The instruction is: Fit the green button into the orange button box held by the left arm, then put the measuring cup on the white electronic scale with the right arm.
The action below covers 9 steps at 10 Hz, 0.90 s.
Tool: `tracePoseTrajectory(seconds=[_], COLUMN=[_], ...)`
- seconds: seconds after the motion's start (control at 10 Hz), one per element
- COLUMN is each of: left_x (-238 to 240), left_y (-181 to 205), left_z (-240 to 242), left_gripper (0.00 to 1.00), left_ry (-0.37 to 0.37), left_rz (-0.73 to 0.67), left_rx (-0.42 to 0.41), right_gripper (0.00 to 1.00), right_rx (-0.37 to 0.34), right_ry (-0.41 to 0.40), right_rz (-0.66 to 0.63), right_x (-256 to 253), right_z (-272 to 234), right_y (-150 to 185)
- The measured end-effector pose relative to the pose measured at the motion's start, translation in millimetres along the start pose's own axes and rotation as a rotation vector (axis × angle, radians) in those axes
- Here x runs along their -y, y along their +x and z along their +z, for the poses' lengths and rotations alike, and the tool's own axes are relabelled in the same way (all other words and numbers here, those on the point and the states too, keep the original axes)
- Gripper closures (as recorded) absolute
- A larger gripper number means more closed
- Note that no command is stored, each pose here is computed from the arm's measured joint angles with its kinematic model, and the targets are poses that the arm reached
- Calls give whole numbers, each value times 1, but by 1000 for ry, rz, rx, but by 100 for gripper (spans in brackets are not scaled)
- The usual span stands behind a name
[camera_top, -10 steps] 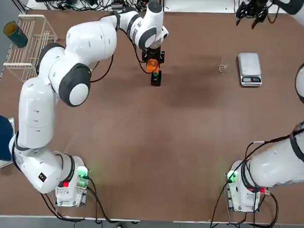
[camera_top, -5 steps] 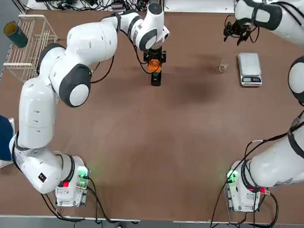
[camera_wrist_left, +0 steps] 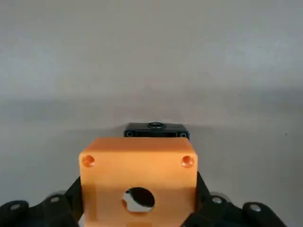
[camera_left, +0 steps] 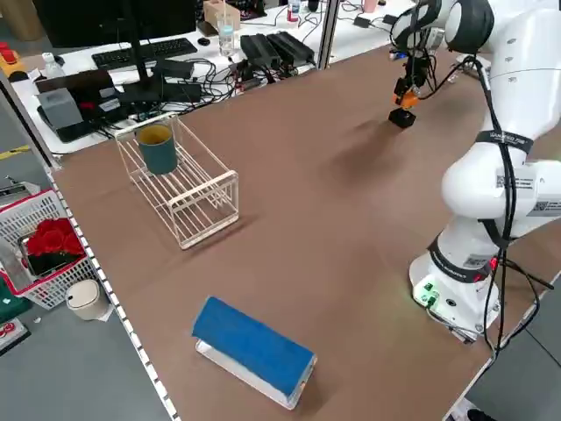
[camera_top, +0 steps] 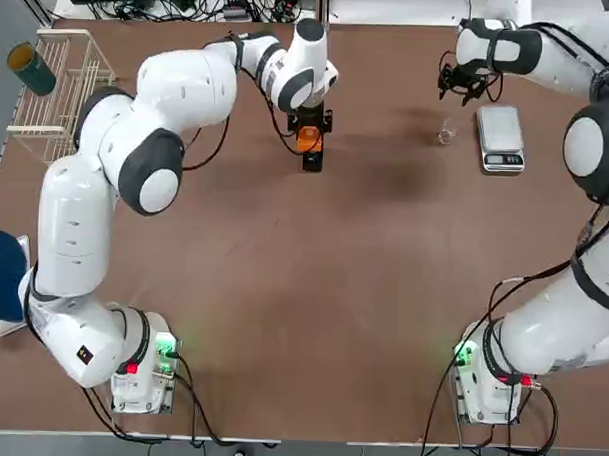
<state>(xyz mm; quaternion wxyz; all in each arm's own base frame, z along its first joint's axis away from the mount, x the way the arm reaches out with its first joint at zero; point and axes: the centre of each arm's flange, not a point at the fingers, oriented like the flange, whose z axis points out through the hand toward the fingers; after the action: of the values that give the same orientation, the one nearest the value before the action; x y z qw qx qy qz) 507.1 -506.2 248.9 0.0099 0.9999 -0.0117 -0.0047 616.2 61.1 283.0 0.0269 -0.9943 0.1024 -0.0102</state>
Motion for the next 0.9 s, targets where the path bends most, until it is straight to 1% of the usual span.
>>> tracePoseTrajectory(seconds=[0.3, 0.9], left_x=[-2, -2], left_y=[-1, -1], left_z=[0, 2], left_gripper=[14, 14], left_ry=[-12, -19], left_rz=[-13, -13], left_rx=[-10, -16], right_gripper=[17, 22], right_rx=[8, 27], right_ry=[-8, -16], right_rz=[0, 12], right_x=[-3, -4], right_z=[31, 48], right_y=[-9, -17])
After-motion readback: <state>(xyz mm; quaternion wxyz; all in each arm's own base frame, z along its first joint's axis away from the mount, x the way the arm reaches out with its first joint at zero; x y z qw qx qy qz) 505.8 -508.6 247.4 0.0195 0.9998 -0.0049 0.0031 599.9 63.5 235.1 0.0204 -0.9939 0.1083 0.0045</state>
